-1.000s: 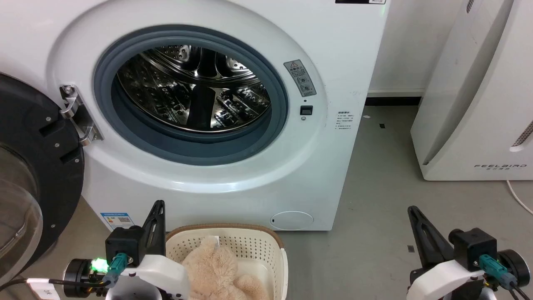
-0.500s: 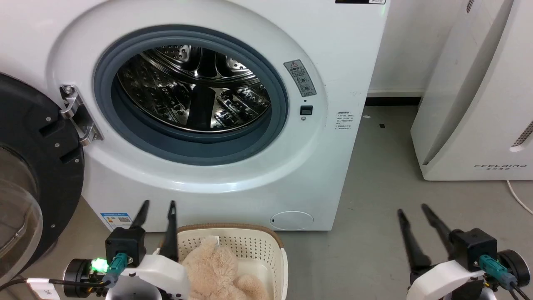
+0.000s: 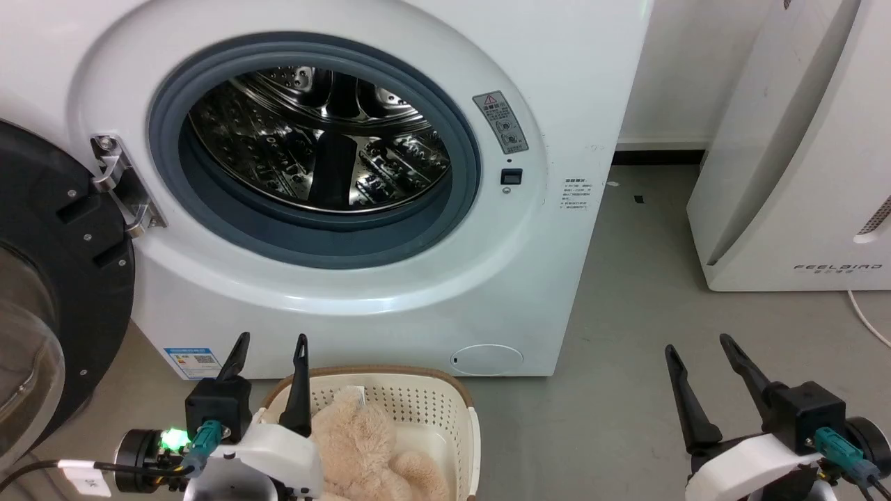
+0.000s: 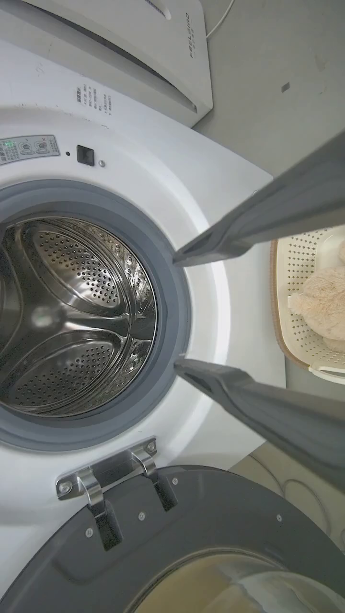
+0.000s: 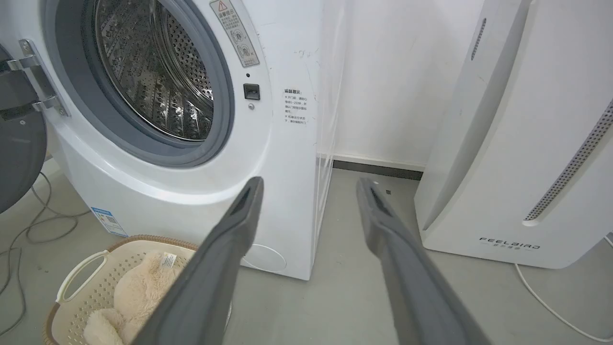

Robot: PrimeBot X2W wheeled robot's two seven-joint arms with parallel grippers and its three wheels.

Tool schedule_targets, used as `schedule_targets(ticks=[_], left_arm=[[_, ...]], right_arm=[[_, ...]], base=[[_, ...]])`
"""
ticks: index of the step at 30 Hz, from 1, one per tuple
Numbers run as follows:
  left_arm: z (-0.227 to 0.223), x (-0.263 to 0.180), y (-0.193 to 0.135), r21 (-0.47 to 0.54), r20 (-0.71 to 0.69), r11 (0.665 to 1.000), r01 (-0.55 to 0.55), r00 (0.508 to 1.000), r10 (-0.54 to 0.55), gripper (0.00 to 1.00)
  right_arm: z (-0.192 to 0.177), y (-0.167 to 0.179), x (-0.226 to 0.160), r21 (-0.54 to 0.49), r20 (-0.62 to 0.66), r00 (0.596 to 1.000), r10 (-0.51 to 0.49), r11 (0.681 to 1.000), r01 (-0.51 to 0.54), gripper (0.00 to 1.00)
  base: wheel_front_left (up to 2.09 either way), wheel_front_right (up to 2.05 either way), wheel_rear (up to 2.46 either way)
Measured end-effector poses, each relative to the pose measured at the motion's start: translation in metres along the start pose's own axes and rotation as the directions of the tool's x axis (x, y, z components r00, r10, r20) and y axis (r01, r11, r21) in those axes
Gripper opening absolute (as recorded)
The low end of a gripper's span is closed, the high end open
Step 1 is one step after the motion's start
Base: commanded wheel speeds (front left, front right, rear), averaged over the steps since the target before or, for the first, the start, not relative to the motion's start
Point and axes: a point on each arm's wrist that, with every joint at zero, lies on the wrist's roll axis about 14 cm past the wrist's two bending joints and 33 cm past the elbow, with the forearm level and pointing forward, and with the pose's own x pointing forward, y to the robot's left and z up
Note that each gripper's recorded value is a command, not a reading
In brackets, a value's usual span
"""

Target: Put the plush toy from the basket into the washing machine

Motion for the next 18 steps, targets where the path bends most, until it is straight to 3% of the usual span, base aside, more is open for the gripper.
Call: schedule_targets(ticks=[18], left_arm=[[-0.037,0.032,-0.014,0.029,-0.094,0.998,0.062,0.994,-0.059,1.0]], right_arm=[[-0.008,-0.008,0.014,0.039,0.003,1.0,-0.02,0.999,0.02,1.0]], base=[[0.0,0.0,0.0]])
